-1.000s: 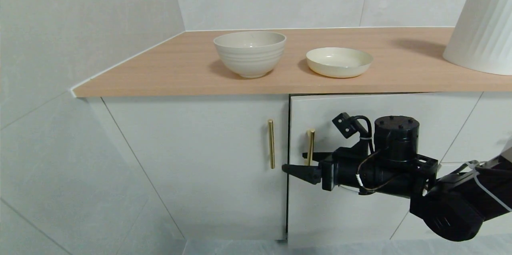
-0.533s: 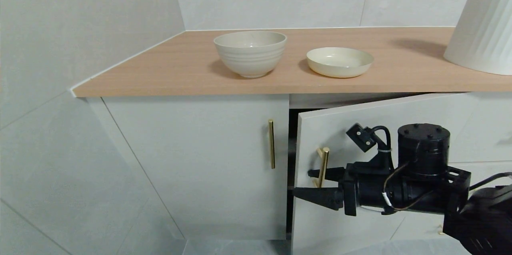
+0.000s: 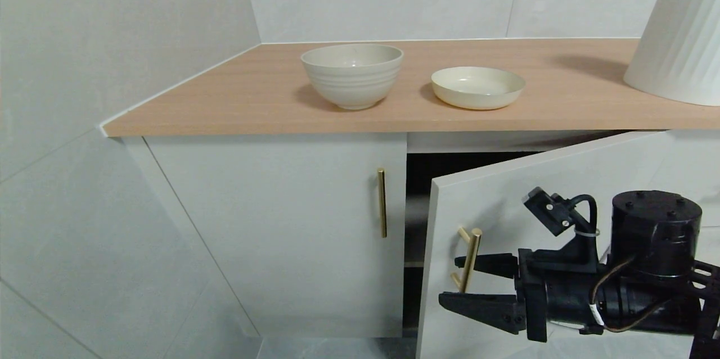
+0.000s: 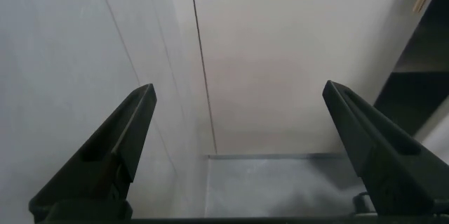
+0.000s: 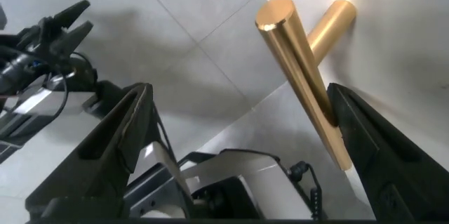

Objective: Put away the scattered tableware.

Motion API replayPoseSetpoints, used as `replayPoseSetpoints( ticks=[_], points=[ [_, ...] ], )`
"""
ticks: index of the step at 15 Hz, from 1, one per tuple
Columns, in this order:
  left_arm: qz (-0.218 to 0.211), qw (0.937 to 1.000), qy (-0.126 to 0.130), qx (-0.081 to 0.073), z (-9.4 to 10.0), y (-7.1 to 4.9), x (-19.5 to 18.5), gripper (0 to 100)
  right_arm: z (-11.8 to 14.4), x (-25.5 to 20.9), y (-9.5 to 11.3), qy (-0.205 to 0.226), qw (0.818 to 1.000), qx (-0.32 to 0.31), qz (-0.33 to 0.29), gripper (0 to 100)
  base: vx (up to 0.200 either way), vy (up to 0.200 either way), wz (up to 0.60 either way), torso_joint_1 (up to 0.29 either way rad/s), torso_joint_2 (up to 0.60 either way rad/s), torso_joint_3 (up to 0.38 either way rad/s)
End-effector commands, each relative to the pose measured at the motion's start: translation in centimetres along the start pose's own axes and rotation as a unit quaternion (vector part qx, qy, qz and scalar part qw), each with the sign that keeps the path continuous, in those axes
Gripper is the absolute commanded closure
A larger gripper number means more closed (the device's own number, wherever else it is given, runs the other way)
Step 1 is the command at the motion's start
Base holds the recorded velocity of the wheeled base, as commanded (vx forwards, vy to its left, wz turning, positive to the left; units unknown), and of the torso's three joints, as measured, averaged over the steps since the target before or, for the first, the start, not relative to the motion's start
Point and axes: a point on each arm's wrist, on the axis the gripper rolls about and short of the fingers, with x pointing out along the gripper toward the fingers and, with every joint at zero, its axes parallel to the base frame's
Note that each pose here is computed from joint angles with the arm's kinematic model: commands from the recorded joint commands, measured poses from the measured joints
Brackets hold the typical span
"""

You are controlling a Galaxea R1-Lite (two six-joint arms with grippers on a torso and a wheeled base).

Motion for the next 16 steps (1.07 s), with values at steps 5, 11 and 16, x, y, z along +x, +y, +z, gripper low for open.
replayPoseSetpoints(
  ticks=[5,11,16],
  points=[
    [-0.094,0.9954,-0.019,-0.001,7.7,0.0,-0.7,0,-0.9,-0.7,0.7,0.023,0.999,0.005,0.045,0,0.000,0.000,0.00,0.000,0.00,0.000],
    [-0.334,0.9235,0.177,-0.062,13.2,-2.3,12.9,0,-1.1,-0.8,1.4,0.025,0.998,0.000,0.056,0,0.000,0.000,0.00,0.000,0.00,0.000],
    [-0.407,0.8838,0.216,-0.081,11.4,-7.0,18.9,0,-1.1,-0.8,1.4,0.026,0.998,0.000,0.055,0,0.000,0.000,0.00,0.000,0.00,0.000]
  ],
)
